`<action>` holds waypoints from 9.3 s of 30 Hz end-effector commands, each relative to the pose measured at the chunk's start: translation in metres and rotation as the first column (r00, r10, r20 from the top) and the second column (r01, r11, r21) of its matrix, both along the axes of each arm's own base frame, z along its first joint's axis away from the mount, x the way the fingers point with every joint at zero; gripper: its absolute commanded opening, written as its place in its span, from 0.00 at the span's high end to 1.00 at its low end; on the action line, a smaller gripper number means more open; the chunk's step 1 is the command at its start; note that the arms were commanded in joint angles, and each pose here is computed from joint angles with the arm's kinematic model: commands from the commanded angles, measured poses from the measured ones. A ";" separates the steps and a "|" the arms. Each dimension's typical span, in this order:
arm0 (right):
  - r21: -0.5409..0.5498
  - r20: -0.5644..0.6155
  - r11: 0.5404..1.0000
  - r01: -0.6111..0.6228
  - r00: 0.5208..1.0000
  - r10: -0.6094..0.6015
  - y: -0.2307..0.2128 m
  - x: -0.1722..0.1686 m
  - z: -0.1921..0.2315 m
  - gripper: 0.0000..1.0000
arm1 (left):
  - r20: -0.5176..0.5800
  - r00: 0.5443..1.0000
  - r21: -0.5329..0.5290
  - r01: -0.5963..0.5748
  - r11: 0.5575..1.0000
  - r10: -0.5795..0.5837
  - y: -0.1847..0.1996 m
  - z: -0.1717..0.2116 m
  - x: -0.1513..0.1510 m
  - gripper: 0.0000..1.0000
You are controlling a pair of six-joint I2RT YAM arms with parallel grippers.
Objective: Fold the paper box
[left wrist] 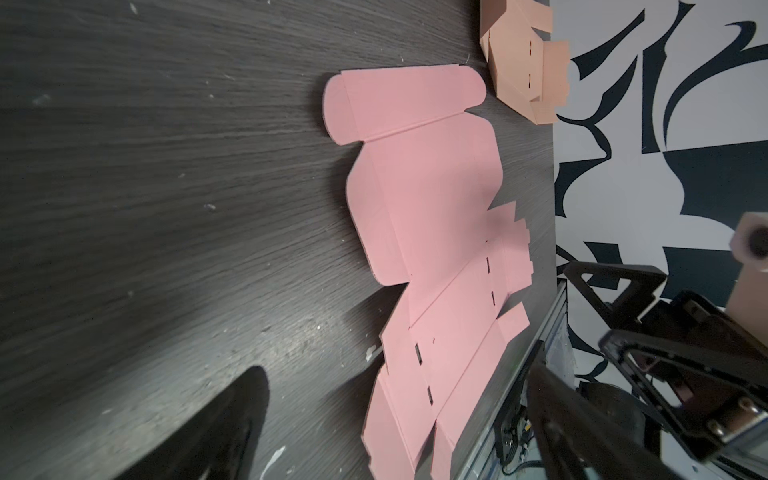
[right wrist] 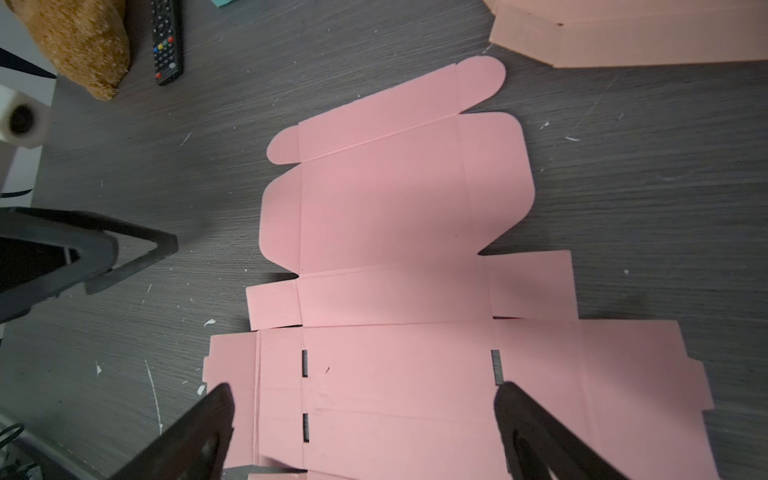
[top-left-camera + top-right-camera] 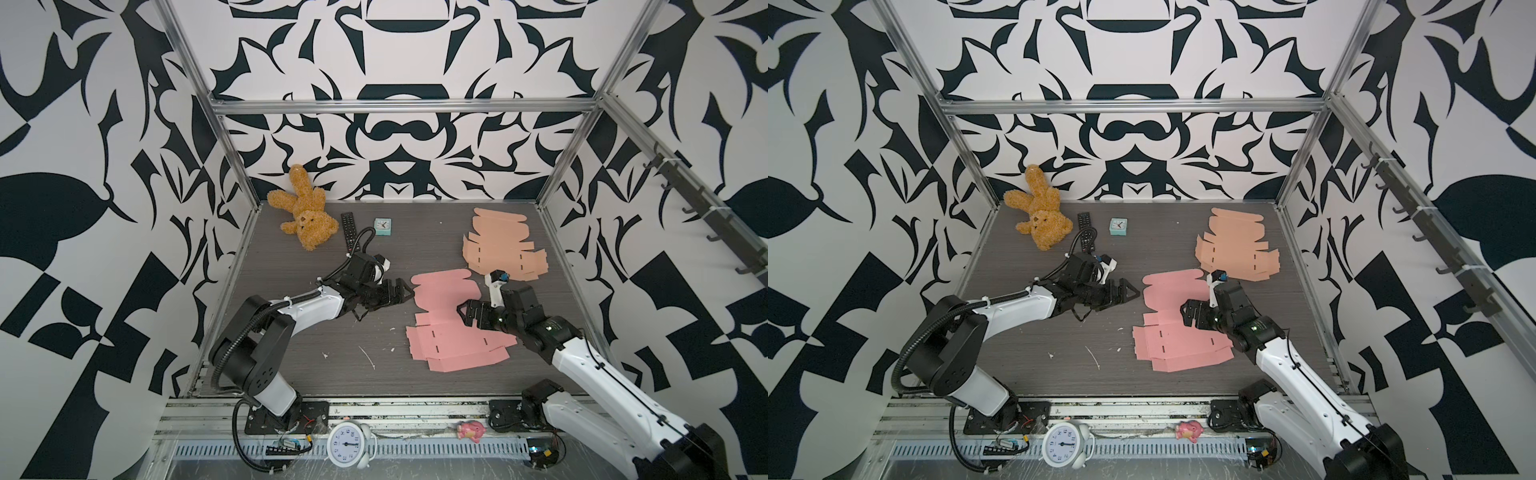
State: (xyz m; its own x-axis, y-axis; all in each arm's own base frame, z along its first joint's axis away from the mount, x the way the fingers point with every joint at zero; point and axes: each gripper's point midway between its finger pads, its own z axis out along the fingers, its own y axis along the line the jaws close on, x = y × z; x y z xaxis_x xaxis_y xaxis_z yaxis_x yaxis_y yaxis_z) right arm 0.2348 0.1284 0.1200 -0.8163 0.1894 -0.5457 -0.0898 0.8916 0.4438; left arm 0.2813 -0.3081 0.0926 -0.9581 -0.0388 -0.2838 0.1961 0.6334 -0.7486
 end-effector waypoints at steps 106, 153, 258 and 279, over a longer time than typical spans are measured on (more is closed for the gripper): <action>0.063 0.038 0.993 -0.099 0.995 0.097 0.034 -0.007 0.022 0.00 | -0.136 0.795 -0.116 -0.606 0.787 0.591 0.061 -0.039 0.031 0.97; 0.154 -0.268 0.983 0.097 0.962 -0.053 0.023 -0.047 -0.067 0.09 | 0.187 0.954 0.026 -0.244 0.969 0.235 0.062 0.019 -0.007 0.48; 0.196 -0.351 0.981 0.003 0.934 0.067 0.079 0.017 -0.065 0.19 | 0.054 0.997 0.094 -0.056 0.994 0.051 0.099 -0.017 -0.024 0.59; 0.224 -0.351 0.975 -0.005 0.932 0.085 0.093 0.017 -0.086 0.34 | 0.010 1.000 0.159 -0.010 0.987 0.009 0.089 -0.047 -0.032 0.64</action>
State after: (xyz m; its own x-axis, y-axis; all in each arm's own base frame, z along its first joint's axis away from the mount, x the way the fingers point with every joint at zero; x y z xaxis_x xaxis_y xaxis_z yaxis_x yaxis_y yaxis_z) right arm 0.2560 0.2206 0.0383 -0.9558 0.2322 -0.1801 0.0673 0.7695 0.6351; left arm 0.2542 -0.2212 0.0578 -0.9511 -0.0141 -0.3084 0.1996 0.7341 -0.6491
